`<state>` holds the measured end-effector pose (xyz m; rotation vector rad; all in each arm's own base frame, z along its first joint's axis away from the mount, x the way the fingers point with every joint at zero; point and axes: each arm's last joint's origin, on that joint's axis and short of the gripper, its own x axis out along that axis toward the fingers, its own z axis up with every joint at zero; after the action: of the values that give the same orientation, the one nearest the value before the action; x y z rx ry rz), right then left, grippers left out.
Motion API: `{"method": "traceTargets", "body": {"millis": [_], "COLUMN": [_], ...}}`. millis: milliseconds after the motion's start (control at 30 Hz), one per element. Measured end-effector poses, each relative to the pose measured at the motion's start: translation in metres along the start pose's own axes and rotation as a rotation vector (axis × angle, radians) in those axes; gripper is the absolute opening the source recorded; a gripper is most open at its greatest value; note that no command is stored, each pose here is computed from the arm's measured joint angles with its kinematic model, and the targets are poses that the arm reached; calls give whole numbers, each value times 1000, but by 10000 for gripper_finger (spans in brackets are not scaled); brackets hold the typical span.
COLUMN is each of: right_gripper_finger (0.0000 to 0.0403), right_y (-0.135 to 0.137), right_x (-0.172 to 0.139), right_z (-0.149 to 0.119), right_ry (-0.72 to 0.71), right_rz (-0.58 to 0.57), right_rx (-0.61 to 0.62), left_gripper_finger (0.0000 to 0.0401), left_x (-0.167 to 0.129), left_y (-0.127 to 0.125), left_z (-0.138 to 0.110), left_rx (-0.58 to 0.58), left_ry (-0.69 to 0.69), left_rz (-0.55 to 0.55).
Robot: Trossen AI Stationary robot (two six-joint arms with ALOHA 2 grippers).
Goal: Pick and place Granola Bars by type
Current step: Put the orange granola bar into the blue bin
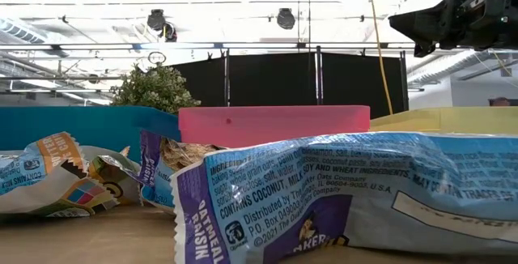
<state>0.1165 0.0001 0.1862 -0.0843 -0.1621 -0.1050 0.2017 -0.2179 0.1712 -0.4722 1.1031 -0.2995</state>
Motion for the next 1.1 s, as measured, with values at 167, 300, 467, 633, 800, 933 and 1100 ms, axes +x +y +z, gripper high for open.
{"method": "traceTargets", "body": {"millis": [167, 300, 467, 633, 800, 933, 1100], "right_gripper_finger": [0, 0, 0, 0, 0, 0, 0], "right_y": [0, 0, 0, 0, 0, 0, 0], "right_x": [0, 0, 0, 0, 0, 0, 1], "right_z": [0, 0, 0, 0, 0, -1, -2], "right_ry": [0, 0, 1, 1, 3, 15, 21], "right_rz": [0, -1, -3, -3, -1, 1, 1], "right_rx": [-3, -19, -19, 6, 7, 30, 31], "left_gripper_finger": [311, 314, 302, 284, 274, 273, 273], "left_x": [-1, -1, -1, 17, 44, 50, 48], "left_y": [10, 11, 7, 6, 0, -6, -13], "left_z": [-5, -11, -17, -23, -21, -16, -8], "left_rx": [18, 35, 56, 77, 160, 186, 188], "left_ry": [23, 28, 19, 58, 151, 201, 174], "left_rz": [130, 180, 187, 229, 307, 401, 426]}}
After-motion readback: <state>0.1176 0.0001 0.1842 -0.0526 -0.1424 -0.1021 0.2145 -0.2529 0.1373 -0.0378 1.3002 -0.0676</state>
